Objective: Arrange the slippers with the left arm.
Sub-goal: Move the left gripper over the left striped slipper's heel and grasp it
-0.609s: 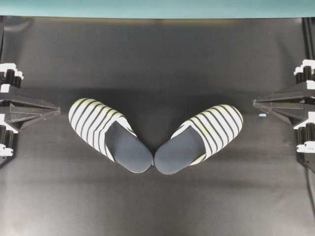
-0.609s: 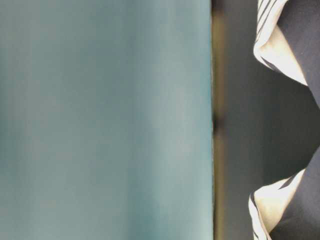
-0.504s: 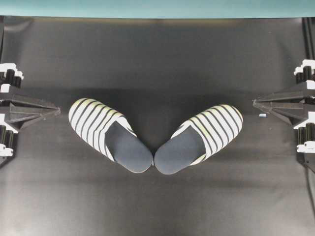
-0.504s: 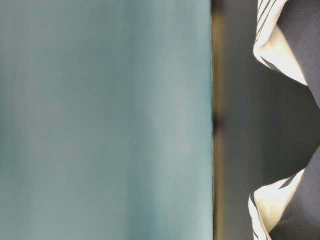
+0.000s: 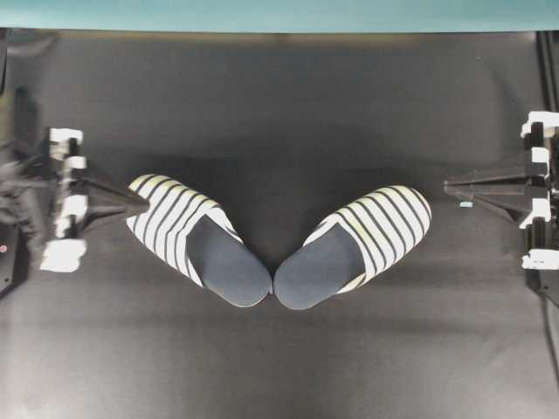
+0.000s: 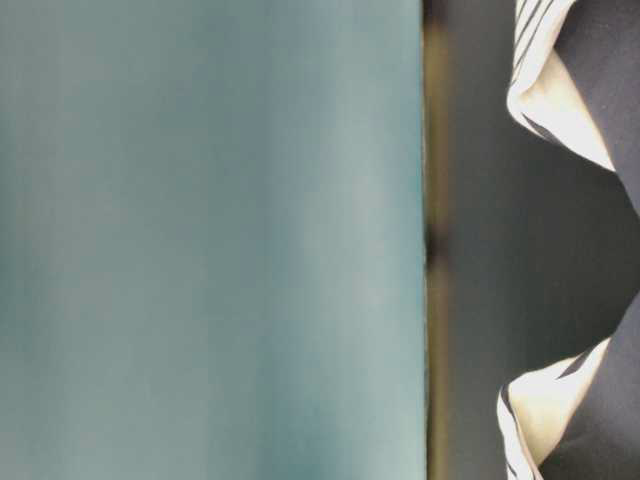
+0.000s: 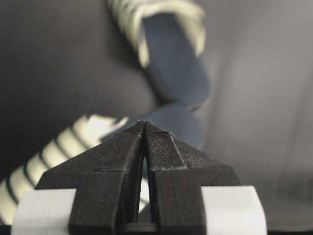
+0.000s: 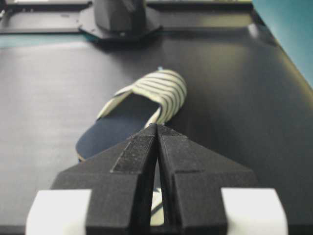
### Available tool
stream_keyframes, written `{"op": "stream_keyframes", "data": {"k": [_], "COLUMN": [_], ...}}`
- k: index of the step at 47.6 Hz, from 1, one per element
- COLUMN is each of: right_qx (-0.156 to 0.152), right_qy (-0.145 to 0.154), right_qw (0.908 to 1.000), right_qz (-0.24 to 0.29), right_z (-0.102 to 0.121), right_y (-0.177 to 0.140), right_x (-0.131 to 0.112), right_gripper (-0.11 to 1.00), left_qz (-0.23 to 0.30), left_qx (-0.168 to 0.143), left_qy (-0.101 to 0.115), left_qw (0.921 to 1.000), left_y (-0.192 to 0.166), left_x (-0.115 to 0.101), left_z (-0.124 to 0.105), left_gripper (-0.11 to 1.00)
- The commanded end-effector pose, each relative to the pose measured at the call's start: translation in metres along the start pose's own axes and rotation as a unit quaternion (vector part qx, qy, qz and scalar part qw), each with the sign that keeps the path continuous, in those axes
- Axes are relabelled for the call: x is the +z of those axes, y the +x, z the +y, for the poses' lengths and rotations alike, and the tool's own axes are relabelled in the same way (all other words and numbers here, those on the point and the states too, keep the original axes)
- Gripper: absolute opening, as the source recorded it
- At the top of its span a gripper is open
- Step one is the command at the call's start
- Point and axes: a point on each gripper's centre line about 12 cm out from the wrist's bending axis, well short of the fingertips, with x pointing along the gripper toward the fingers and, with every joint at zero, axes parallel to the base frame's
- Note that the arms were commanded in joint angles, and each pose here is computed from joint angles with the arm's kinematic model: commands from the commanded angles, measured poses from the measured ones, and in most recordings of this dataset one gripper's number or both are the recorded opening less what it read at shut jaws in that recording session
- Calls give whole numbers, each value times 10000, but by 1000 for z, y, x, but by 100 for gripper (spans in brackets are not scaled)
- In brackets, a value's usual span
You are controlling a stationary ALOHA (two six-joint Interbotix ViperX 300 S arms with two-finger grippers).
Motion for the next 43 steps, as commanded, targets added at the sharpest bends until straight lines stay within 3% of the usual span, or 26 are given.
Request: {"op": "stream_keyframes", "data": {"k": [1, 7, 12, 16, 23, 27, 36, 43], "right_qx": [-15, -15, -15, -15, -8, -15, 0, -1], "right_qy": [25, 32, 32, 40, 39, 32, 31, 38], "right_qw": [10000, 10000, 10000, 10000, 10000, 10000, 10000, 10000], "right_qz": [-46, -84, -92, -77, -46, -31, 8, 23], "right_z": [-1, -1, -1, -1, 0, -1, 0, 0], "right_y": [-1, -3, -5, -6, -6, -6, -6, -7], "right_x": [2, 2, 1, -1, -3, -4, -8, -10], "right_gripper": [-1, -1, -1, -1, -1, -1, -1, -1], "left_qz": [282, 1070, 1665, 2118, 2756, 3064, 3524, 3713], "left_qx": [122, 522, 831, 1053, 1385, 1532, 1710, 1860], "left_qy": [-127, -449, -515, -542, -637, -668, -650, -751], "left_qw": [9994, 9919, 9812, 9701, 9491, 9371, 9178, 9066], "left_y": [11, 31, 46, 59, 76, 86, 115, 125], "left_x": [11, 14, 16, 20, 25, 25, 8, -4], "left_z": [-3, 1, 5, 7, 11, 13, 20, 32], "left_gripper": [0, 1, 9, 25, 69, 85, 84, 85]}}
